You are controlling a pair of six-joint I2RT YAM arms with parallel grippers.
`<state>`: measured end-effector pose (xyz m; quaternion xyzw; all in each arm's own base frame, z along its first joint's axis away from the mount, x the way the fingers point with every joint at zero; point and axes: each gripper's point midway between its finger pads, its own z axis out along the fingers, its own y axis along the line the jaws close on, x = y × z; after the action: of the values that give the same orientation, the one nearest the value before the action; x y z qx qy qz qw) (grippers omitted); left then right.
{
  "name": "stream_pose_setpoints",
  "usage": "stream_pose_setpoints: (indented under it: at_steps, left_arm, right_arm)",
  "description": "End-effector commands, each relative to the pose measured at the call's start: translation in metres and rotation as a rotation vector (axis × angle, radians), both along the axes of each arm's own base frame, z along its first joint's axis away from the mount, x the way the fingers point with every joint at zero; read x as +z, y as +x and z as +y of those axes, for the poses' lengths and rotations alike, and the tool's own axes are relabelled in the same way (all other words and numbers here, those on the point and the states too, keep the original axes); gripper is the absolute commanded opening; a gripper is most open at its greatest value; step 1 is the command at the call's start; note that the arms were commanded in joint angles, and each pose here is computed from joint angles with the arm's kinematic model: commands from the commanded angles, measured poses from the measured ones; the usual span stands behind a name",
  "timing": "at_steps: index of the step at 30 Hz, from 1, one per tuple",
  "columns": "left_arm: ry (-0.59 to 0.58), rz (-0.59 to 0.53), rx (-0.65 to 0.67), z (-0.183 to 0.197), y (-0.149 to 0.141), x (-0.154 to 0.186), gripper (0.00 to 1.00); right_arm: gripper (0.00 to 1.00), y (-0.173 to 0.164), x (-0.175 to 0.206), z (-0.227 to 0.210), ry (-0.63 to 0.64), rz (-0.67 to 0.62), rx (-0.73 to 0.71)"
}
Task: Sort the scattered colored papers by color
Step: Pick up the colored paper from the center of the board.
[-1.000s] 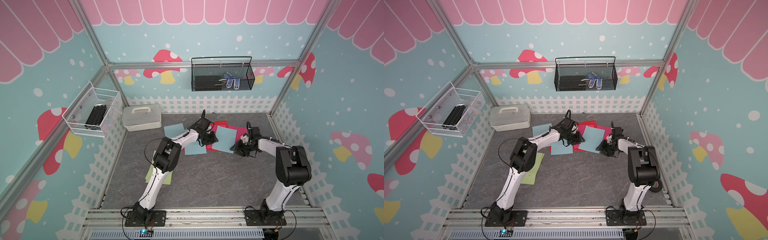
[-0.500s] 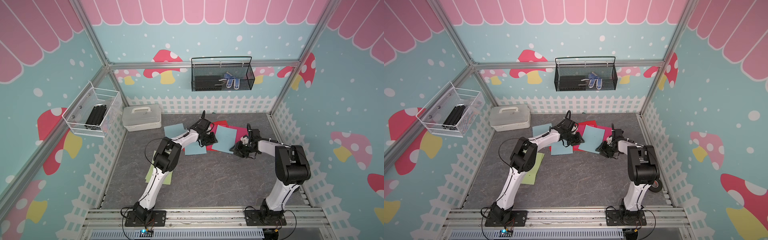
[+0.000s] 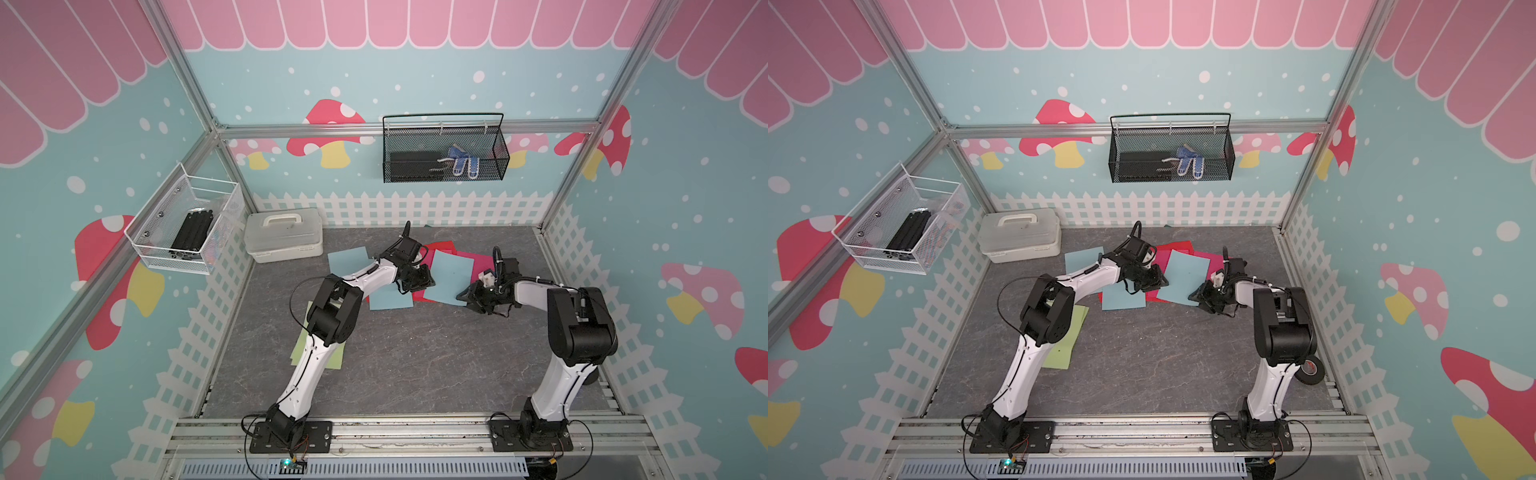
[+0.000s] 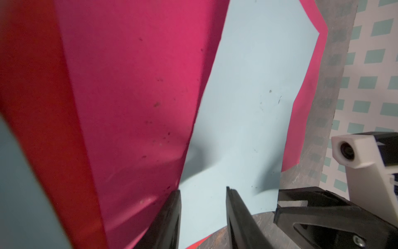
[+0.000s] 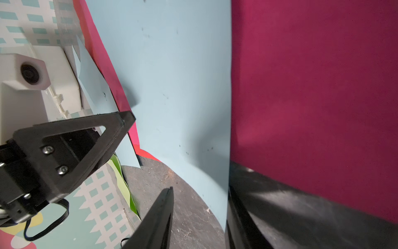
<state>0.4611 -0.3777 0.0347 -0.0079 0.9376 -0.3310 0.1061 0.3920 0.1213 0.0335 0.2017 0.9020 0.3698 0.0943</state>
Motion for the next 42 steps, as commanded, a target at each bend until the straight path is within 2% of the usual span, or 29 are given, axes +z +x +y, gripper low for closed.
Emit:
stream_pose_setpoints:
  at_steps: [1,8,16,28,36,42]
  left_arm:
    - [0.061,0.054,0.009,0.010,-0.007,-0.032,0.38]
    - [0.066,0.058,0.011,0.012,-0.007,-0.033,0.38]
    - [0.069,0.064,0.013,0.013,-0.008,-0.036,0.37]
    - [0.067,0.066,0.014,0.013,-0.007,-0.037,0.37]
    - [0.068,0.069,0.015,0.013,-0.007,-0.038,0.37]
    - [0.066,0.073,0.014,0.013,-0.008,-0.039,0.37]
  right_arm:
    - [0.39,0.005,0.002,0.000,0.007,-0.004,-0.013]
    - [0.39,0.014,0.024,-0.002,-0.007,-0.062,-0.014]
    - [0.40,0.026,0.033,-0.002,-0.010,-0.082,-0.007]
    - [0.40,0.046,0.013,-0.002,-0.015,-0.050,-0.004]
    - [0.40,0.036,0.000,-0.003,-0.022,-0.026,0.004]
    - [0.40,0.045,-0.003,-0.008,-0.030,-0.034,-0.003]
